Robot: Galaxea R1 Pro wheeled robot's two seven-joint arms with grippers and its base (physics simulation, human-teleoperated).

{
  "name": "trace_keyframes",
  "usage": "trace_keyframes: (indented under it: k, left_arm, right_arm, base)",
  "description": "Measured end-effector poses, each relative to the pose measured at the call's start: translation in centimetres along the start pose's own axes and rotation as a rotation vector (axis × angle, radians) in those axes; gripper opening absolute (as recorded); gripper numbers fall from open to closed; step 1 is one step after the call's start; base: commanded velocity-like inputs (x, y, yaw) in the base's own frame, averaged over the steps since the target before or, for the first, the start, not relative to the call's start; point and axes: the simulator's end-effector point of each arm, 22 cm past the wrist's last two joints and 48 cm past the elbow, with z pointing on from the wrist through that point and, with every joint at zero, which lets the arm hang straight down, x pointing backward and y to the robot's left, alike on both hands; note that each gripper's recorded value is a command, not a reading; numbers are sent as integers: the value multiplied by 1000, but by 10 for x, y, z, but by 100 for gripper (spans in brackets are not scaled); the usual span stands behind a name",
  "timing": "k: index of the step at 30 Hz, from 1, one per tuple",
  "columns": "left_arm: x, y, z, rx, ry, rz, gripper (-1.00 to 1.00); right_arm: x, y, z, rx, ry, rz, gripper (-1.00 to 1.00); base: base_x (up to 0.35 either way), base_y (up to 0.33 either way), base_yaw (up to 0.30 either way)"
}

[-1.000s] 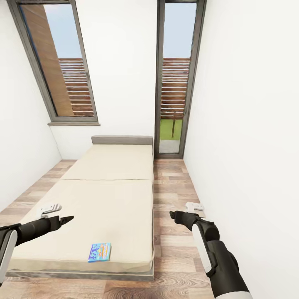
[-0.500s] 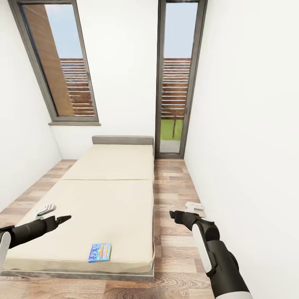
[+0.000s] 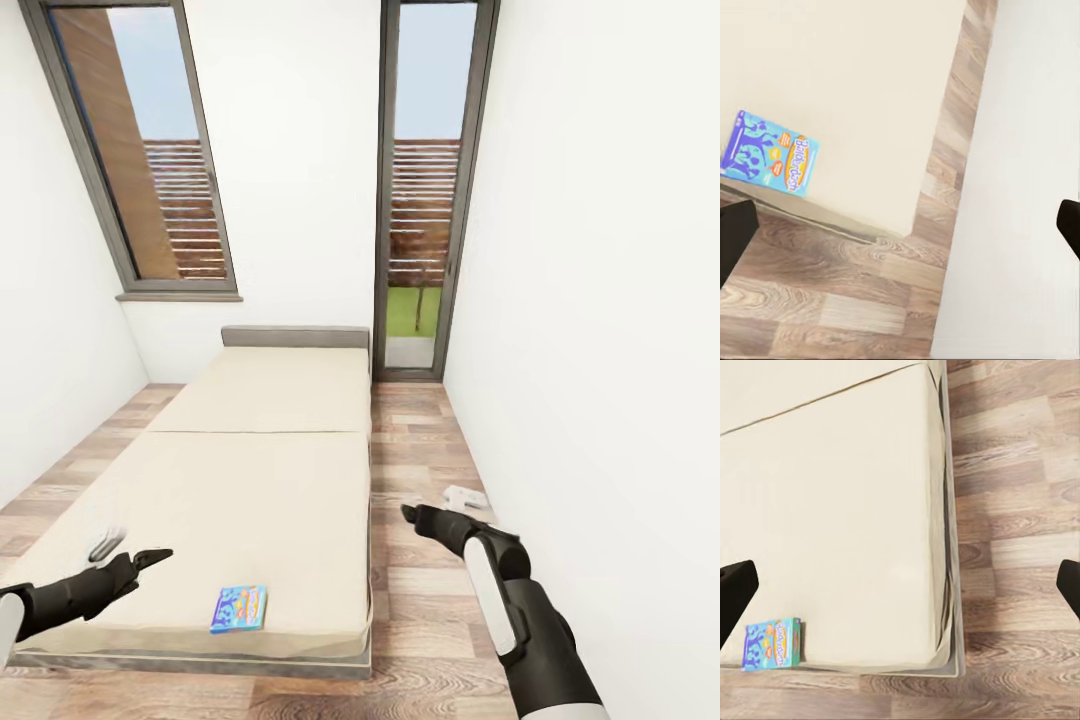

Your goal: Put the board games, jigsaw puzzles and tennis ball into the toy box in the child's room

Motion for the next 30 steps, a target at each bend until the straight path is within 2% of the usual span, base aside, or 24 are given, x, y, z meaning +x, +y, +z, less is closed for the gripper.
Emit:
trace_keyframes:
  k: [4, 10, 17, 24, 30]
  left_arm:
    - [11, 25, 4, -14, 28, -69, 100]
    - [18, 43, 9, -11, 34, -138, 100]
    - [24, 51, 17, -10, 42, -167, 100]
    - [24, 54, 24, -5, 41, -172, 100]
    - [23, 57, 29, -2, 37, -173, 100]
  right_arm:
    - [3, 5, 2, -38, 5, 45, 100]
    - [8, 9, 6, -81, 11, 102, 100]
    - [11, 17, 10, -131, 15, 157, 100]
    - [-9, 21, 2, -160, -38, 162, 100]
    - [-12, 24, 3, -171, -54, 159, 100]
  base:
    - [0, 0, 0]
    - [0, 0, 0]
    - [0, 0, 0]
    - [0, 0, 0]
    - [0, 0, 0]
